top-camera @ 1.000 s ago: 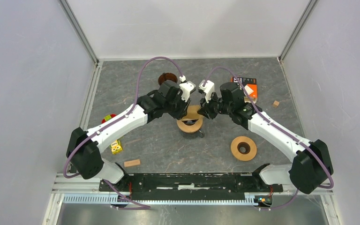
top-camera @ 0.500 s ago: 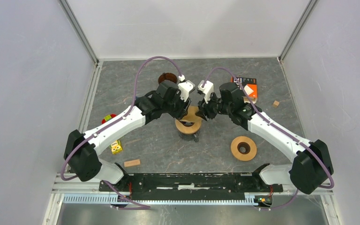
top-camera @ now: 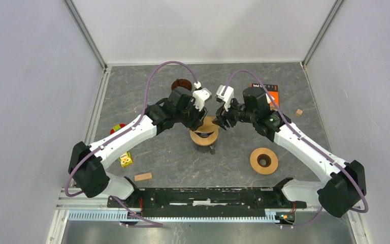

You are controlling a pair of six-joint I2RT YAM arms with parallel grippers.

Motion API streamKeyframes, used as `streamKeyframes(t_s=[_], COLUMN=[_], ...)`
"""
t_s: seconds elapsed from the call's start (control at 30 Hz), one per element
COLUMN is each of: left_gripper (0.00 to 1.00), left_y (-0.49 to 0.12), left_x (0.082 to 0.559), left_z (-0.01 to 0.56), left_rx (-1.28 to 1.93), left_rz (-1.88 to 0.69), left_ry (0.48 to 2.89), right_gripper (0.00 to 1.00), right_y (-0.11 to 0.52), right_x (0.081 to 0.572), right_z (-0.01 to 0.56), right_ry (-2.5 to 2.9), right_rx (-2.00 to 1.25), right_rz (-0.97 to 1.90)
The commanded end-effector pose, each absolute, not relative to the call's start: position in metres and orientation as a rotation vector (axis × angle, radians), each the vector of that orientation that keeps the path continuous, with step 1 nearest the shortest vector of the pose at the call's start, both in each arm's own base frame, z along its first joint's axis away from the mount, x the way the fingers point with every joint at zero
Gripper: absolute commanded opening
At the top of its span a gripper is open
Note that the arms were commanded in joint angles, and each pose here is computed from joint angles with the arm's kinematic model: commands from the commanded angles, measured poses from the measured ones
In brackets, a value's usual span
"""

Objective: Place the coffee filter in the dripper
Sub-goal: Place the coffee filter in the coffee dripper.

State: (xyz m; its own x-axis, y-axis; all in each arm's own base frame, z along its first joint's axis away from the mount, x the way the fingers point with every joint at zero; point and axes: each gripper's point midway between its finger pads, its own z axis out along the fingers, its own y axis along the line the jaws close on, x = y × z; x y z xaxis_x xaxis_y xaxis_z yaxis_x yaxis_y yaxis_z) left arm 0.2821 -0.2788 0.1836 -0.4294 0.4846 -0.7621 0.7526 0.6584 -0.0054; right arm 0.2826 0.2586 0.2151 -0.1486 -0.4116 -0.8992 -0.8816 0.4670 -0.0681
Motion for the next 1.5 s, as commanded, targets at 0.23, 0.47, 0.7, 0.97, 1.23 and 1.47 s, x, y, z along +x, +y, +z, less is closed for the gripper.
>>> streamKeyframes(t_s=[0.23,0.47,0.7,0.97,1.23,1.47], left_gripper=[0.65,0.68,0.69,0.70,0.70,0.70], left_y=[-0.286,-0.291,-0.293,-0.294,-0.296,-0.293], left_x=[0.295,0.296,0.300,0.301,0.300,0.297], left_z=[0.207,0.203,0.201,0.195,0.184,0.167], left_rx=[0.954,0.949,0.924,0.924,0.957,0.993], left_rz=[-0.444,-0.464,-0.494,-0.524,-0.533,-0.516], left_ry=[2.009,2.037,2.070,2.109,2.130,2.160], right_gripper=[0.65,0.68,0.69,0.69,0.69,0.68], right_y=[0.255,0.256,0.274,0.284,0.292,0.295], right_x=[0.250,0.228,0.217,0.222,0.221,0.217], right_z=[0.259,0.254,0.243,0.213,0.188,0.163], right_ry=[1.420,1.283,1.209,1.237,1.255,1.284], right_rx=[-1.411,-1.589,-1.711,-1.811,-1.900,-1.979], right_rz=[0.566,0.534,0.407,0.354,0.350,0.365])
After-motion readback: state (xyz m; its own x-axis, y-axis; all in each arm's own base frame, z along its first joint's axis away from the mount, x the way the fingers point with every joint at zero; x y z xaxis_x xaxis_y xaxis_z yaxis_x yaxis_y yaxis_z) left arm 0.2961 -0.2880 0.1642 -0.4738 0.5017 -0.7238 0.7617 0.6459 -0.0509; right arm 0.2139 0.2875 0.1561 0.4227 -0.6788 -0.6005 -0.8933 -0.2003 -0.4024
